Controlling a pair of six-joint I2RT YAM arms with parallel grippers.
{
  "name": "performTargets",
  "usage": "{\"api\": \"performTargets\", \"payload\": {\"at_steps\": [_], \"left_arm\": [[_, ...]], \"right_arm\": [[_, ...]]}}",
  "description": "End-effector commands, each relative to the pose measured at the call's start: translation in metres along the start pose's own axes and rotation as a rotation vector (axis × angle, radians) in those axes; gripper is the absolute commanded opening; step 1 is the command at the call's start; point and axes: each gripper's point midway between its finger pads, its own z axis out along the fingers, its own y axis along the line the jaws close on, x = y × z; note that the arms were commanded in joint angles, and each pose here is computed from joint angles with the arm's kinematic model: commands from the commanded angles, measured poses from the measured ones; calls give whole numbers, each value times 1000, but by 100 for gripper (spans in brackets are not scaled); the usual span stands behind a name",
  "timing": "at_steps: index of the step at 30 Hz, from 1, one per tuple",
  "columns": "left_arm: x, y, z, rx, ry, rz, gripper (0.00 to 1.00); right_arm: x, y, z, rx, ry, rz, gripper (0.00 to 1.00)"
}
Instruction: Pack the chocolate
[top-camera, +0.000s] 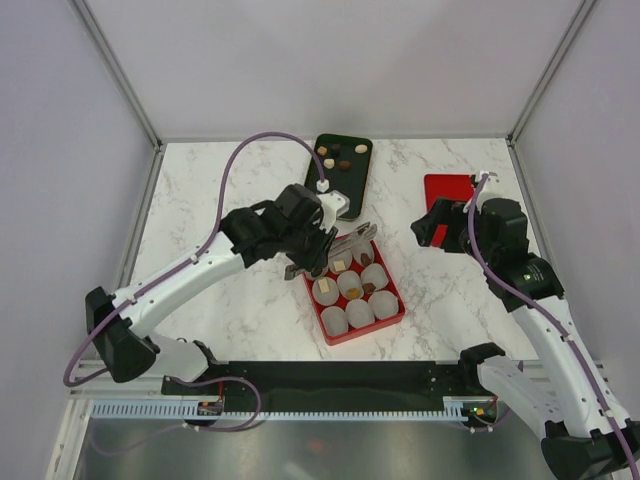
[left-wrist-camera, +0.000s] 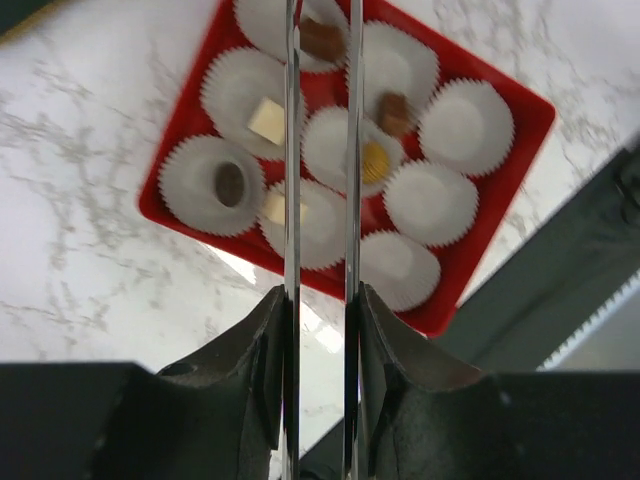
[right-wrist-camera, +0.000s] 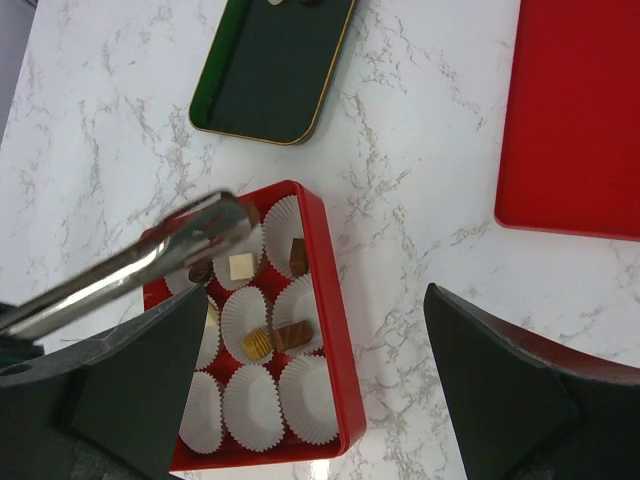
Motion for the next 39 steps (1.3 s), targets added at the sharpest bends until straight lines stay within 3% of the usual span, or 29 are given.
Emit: {"api": "performTargets", "payload": {"at_steps": [1,12,39], "left_arm": [[30,-27,-23,118,23,-13,32],[89,-64,-31,246,116,32,32],[78,-89,-4,295,131,60,40]], "right_arm": [[-19,-3,-12,35,-56,-31,98],[-19,-5,-14,57,-56,-14,98],[-20,-5,-21,51,-74,-21,98]]}}
